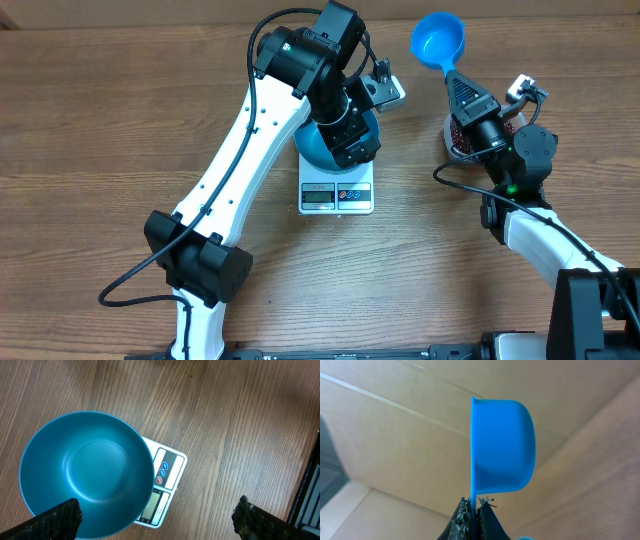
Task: Scoop item into bowl and weigh 150g on scale
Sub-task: 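Move the blue scoop with the right gripper over the red bean tub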
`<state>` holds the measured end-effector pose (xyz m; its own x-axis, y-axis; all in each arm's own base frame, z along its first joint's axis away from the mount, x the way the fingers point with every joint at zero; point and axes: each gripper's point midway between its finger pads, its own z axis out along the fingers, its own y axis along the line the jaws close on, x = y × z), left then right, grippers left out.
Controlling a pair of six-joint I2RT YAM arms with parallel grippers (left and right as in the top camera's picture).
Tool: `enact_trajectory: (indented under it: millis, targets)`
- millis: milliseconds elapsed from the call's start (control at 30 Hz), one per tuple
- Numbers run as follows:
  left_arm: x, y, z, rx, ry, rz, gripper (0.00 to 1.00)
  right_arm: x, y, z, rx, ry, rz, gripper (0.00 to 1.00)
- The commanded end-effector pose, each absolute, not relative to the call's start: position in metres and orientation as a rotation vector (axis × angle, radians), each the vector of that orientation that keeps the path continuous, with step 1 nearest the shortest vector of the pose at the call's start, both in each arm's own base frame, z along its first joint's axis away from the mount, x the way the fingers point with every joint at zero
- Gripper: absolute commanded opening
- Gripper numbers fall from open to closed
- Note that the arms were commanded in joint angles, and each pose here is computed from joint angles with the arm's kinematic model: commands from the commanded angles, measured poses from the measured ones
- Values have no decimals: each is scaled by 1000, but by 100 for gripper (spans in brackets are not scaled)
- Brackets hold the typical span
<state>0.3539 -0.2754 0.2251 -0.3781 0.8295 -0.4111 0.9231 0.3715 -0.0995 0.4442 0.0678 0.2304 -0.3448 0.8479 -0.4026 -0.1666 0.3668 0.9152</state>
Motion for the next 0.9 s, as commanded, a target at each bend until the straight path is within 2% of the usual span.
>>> enact_trajectory:
  millis: [0,367,867]
  targets:
    - [352,-277,243,1561,2273,-442,99,443,72,227,569,1617,1173,4]
    - [352,-277,243,1561,2273,-442,100,425,20,218,595,1718,1125,4]
    - [352,-277,243,1562,2273,-443,99,333,-47,249,771,1925,549,4]
